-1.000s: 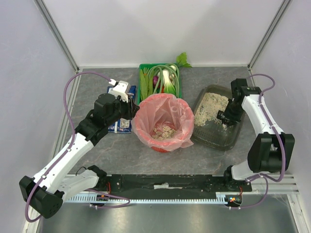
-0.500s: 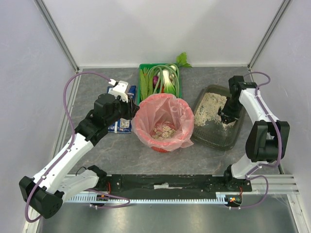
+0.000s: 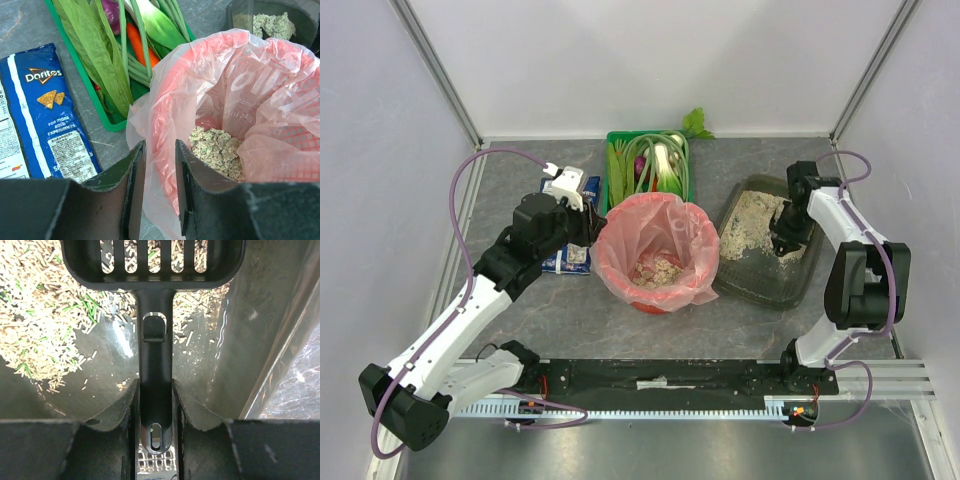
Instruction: Clean the litter box
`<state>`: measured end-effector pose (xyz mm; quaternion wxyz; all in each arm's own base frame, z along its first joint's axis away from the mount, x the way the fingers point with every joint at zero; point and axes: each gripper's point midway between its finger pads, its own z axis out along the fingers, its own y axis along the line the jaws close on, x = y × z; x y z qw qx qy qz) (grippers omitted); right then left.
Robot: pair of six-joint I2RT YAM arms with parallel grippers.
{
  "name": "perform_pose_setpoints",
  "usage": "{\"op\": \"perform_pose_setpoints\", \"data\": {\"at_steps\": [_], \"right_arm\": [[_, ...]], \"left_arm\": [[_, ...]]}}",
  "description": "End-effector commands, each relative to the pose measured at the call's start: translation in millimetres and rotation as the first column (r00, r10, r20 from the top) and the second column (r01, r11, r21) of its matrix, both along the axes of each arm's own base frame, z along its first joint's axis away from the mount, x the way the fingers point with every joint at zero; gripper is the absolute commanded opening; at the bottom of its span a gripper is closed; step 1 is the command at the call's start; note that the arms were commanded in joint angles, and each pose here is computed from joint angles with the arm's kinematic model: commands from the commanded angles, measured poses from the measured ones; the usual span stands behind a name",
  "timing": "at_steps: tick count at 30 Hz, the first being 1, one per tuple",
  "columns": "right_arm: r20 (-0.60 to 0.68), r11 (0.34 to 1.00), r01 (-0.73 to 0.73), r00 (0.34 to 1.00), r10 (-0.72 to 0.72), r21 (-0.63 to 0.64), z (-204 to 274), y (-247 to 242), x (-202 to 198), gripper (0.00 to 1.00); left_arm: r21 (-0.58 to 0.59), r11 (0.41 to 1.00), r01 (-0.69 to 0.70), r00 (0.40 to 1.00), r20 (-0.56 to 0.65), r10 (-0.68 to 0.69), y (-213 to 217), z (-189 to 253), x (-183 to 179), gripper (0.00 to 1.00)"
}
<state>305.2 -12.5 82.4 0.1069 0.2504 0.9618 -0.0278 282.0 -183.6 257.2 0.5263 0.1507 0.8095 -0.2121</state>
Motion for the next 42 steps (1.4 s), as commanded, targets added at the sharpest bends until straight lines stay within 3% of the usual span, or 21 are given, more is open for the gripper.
{"op": "perform_pose_setpoints", "data": {"at_steps": [1,24,42], "right_arm": [[0.128,0.996,0.034,0.991,-0.024,-0.077,3,-14,20,0.00],[0.263,0.972,-0.088,0.954,0.145,-0.217,0,-3,14,0.00],[0.362,0.959,-0.178,0.898,0.249,-0.219,15,6,-9,0.00]], "left_arm": [[0.008,1.000,0.003,0.997,0.072,-0.003,1,13,4,0.36],[0.001,1.000,0.021,0.998,0.059,-0.021,-3,11,3,0.36],[0.005,1.000,0.027,0.998,0.049,-0.027,-5,8,4,0.36]]}}
